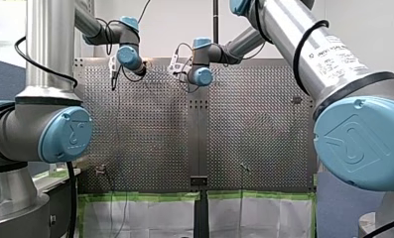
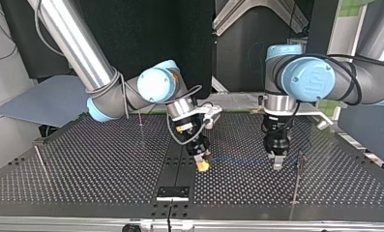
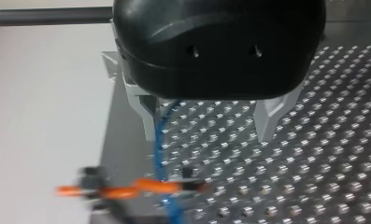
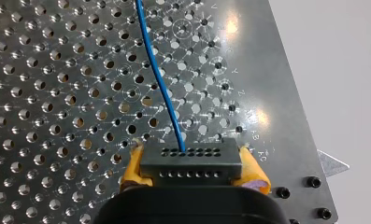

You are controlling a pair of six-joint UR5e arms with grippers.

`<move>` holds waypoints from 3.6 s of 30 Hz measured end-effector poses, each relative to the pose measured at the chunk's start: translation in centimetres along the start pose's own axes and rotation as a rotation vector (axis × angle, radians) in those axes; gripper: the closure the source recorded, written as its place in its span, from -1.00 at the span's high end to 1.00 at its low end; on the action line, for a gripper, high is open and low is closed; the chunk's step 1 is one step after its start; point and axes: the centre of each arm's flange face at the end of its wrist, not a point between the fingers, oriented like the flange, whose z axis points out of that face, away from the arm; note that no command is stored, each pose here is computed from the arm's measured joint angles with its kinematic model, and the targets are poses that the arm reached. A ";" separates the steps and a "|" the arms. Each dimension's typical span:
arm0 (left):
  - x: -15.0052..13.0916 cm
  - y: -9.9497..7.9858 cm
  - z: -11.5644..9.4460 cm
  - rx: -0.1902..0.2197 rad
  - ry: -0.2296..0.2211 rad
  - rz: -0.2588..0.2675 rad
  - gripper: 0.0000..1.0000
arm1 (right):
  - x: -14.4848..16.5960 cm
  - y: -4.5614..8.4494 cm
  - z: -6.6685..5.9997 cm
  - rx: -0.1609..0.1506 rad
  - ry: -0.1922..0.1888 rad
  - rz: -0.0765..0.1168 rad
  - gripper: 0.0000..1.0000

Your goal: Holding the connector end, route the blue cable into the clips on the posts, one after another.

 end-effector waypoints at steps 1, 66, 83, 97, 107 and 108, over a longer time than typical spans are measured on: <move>-0.3 0.0 0.1 -0.002 -0.006 -0.001 1.00 | 0.0 0.0 0.0 0.000 0.000 0.000 -1.00; -1.6 1.0 1.3 -0.005 -0.053 -0.013 -1.00 | -0.8 1.0 -0.4 -0.017 -0.021 -0.001 -1.00; 3.5 -2.9 2.3 0.070 0.041 -0.019 -1.00 | -4.9 4.2 -2.7 -0.075 -0.108 -0.012 -1.00; 7.2 -6.2 2.0 0.117 0.118 -0.011 -1.00 | -8.1 7.1 -4.9 -0.130 -0.176 -0.032 -1.00; 10.7 -8.7 1.8 0.137 0.174 0.015 -1.00 | -12.5 9.2 -6.9 -0.169 -0.256 -0.048 -1.00; 10.8 -8.8 1.8 0.134 0.174 0.015 -1.00 | -13.0 9.4 -7.1 -0.172 -0.263 -0.049 -1.00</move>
